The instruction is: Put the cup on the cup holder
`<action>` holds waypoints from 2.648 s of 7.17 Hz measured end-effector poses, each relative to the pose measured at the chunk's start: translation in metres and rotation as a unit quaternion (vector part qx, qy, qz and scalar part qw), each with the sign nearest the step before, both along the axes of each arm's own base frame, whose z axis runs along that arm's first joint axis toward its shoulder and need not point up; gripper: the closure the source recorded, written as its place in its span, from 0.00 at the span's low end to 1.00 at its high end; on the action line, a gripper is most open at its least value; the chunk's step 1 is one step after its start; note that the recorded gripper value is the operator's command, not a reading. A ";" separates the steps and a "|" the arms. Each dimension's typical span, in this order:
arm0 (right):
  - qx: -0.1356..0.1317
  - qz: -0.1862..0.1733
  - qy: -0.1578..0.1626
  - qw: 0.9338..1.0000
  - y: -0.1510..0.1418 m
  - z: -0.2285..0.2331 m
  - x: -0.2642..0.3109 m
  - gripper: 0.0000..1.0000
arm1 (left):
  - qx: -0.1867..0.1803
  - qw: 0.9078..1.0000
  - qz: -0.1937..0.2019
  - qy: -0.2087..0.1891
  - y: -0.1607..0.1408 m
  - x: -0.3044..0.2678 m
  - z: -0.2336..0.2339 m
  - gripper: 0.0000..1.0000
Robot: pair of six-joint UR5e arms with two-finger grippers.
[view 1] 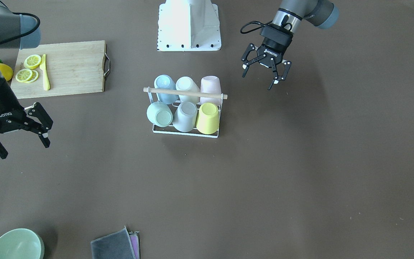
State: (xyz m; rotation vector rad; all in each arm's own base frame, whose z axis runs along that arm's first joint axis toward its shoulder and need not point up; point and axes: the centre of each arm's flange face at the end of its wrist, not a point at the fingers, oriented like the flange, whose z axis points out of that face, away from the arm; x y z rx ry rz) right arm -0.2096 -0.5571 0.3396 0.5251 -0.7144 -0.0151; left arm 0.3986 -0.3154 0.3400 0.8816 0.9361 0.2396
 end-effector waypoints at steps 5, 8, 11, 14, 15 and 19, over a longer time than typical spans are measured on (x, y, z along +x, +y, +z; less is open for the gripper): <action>-0.287 -0.026 0.058 0.956 0.016 0.144 0.057 0.00 | -0.330 0.937 -0.013 -0.113 -0.144 -0.194 0.120 0.01; -0.316 -0.081 0.014 0.945 0.034 0.224 0.138 0.00 | -0.453 0.881 -0.048 -0.130 -0.176 -0.241 0.188 0.01; -0.332 -0.062 -0.047 0.940 0.070 0.303 0.248 0.00 | -0.535 0.838 -0.043 -0.095 -0.186 -0.279 0.248 0.01; -0.321 -0.052 -0.056 0.944 0.083 0.324 0.272 0.00 | -0.515 0.848 -0.013 -0.125 -0.194 -0.331 0.311 0.01; -0.316 -0.051 -0.055 0.946 0.080 0.321 0.273 0.00 | -0.499 0.856 0.000 -0.136 -0.197 -0.347 0.325 0.01; -0.299 -0.043 -0.039 0.953 0.066 0.304 0.279 0.00 | -0.472 0.874 -0.022 -0.116 -0.195 -0.399 0.313 0.01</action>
